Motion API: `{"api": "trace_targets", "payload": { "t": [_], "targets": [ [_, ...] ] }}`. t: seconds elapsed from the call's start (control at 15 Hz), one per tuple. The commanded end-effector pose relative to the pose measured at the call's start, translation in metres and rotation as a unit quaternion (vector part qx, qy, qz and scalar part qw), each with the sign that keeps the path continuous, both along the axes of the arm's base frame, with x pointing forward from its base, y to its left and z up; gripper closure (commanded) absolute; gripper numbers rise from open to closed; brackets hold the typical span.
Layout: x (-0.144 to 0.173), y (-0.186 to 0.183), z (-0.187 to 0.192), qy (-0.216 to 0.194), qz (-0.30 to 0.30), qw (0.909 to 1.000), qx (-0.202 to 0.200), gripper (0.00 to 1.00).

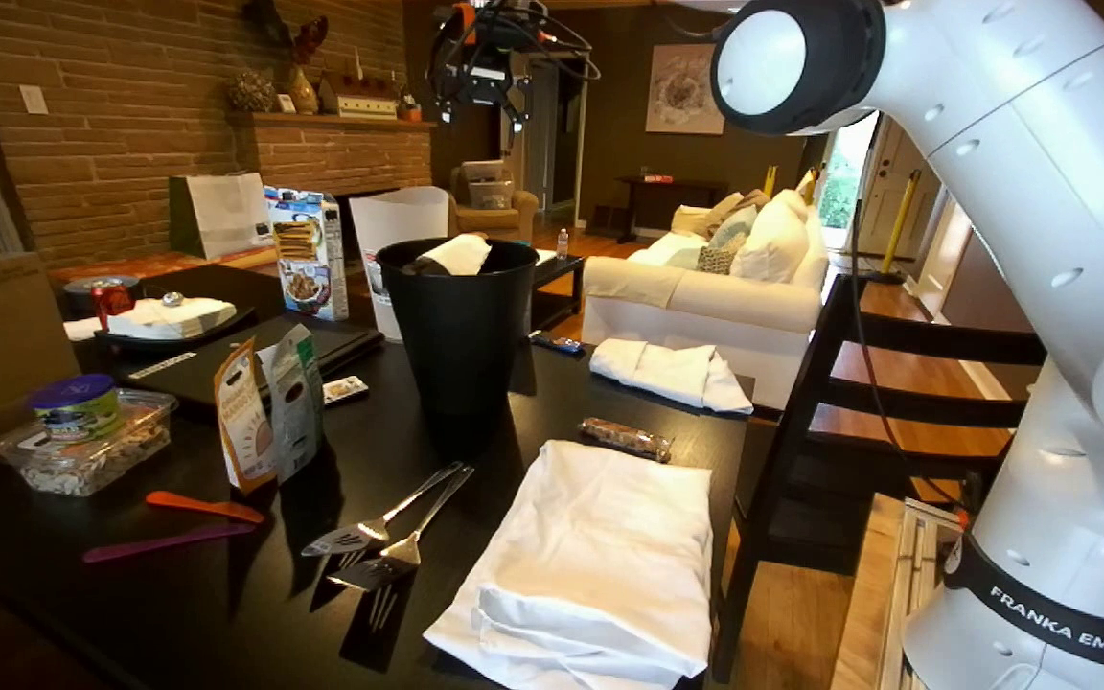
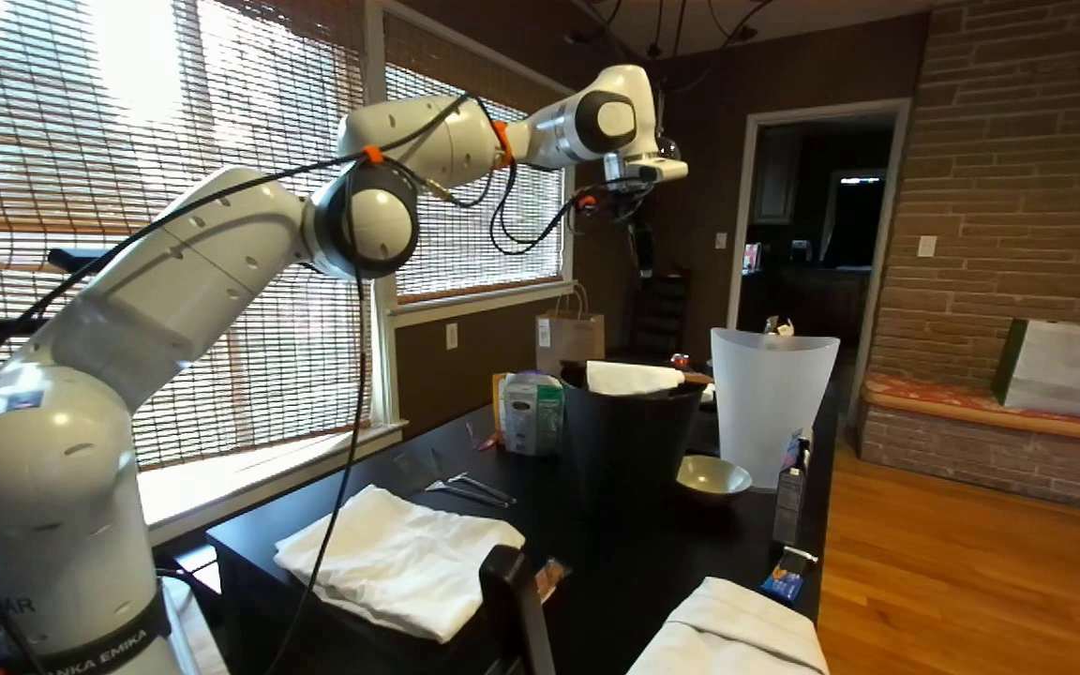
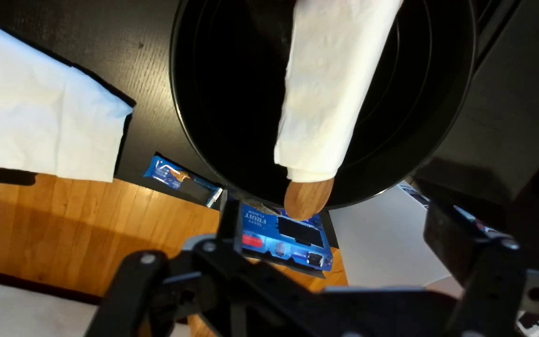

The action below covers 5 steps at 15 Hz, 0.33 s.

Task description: Put the wooden spoon and paper towel on the black bucket

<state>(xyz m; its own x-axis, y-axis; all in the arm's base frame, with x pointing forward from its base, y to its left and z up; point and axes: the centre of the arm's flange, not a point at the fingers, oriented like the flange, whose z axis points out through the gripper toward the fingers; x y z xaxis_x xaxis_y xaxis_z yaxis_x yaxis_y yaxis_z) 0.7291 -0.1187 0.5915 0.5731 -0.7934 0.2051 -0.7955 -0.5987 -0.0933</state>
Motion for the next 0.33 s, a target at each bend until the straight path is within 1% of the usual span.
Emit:
{"api": "trace_targets", "payload": {
  "t": [0.0,0.27],
  "targets": [
    [-0.0014,-0.0038,0.0015,0.001,0.008,1.0000,-0.001,0.00],
    [-0.0022,-0.0062,0.0019,0.002,0.017,0.9998,-0.001,0.00]
  ]
}}
